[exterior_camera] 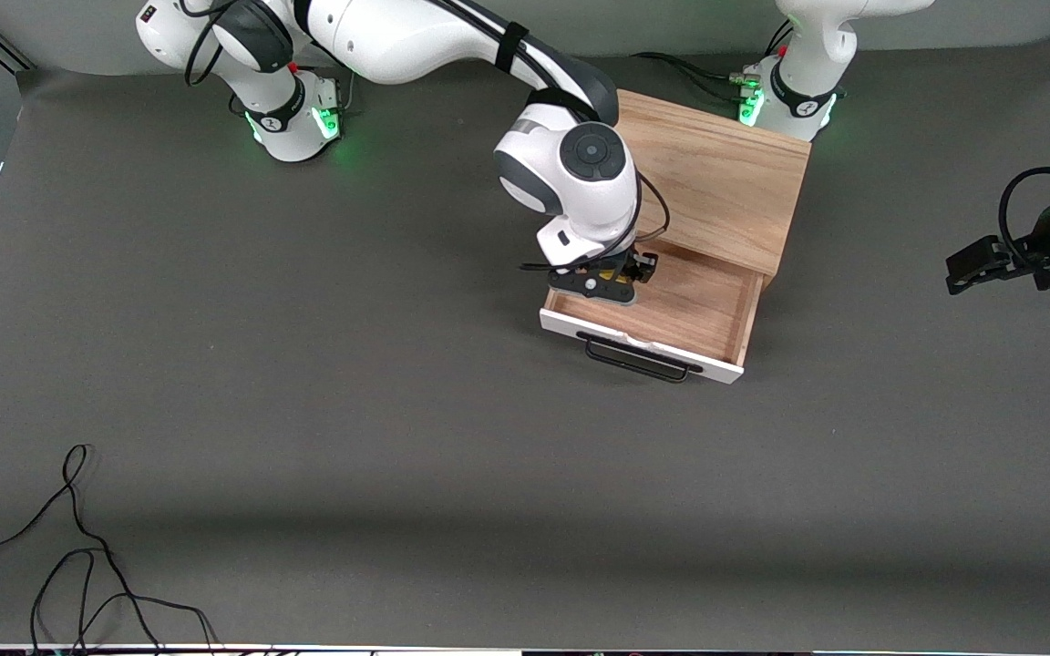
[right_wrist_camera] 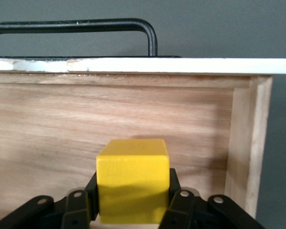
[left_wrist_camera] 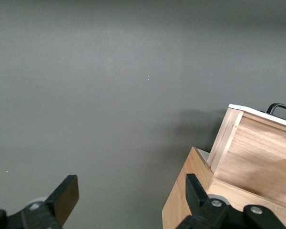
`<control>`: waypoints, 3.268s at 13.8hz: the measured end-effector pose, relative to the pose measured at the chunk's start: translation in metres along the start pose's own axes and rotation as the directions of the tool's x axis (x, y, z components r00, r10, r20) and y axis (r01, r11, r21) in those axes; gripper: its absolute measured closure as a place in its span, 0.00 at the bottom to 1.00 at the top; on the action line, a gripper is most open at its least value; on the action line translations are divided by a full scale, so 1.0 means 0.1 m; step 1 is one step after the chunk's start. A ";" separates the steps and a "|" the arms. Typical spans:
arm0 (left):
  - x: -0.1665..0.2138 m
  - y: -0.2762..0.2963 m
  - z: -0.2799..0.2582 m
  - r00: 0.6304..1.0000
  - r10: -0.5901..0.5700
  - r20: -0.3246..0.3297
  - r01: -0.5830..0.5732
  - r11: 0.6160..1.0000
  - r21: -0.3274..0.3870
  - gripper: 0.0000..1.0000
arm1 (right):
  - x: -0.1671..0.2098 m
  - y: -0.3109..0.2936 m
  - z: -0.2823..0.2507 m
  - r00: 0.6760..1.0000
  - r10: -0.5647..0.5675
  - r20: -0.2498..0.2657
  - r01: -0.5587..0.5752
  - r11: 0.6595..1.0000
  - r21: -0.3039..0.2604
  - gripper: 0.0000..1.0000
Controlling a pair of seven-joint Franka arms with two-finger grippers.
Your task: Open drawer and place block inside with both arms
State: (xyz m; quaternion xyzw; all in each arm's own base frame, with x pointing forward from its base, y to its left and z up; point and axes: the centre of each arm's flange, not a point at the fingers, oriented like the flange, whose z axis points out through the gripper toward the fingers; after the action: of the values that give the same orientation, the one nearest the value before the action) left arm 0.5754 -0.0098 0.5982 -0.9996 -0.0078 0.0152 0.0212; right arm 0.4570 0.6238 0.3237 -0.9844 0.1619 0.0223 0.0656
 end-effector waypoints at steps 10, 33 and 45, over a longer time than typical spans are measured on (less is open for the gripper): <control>-0.01 0.06 0.02 1.000 0.020 0.004 -0.020 1.000 0.000 0.00 | -0.08 -0.06 0.08 0.997 -0.030 -0.066 0.029 1.000 -0.009 0.06; -0.05 0.07 -0.04 0.998 0.056 0.003 -0.056 0.998 -0.006 0.00 | 2.86 3.41 -3.52 0.979 -0.100 -0.178 0.104 0.995 0.010 0.00; -0.06 0.07 -0.08 0.998 0.055 -0.004 -0.055 0.998 -0.014 0.00 | 3.27 4.52 -3.15 0.965 -0.252 -0.068 0.246 0.966 -0.085 0.00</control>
State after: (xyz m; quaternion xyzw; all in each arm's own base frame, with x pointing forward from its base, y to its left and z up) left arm 0.5702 -0.0175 0.6061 -0.9996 0.0197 0.0140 0.0135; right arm 0.6281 0.0529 0.5589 -0.9988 0.0385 -0.0186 0.0239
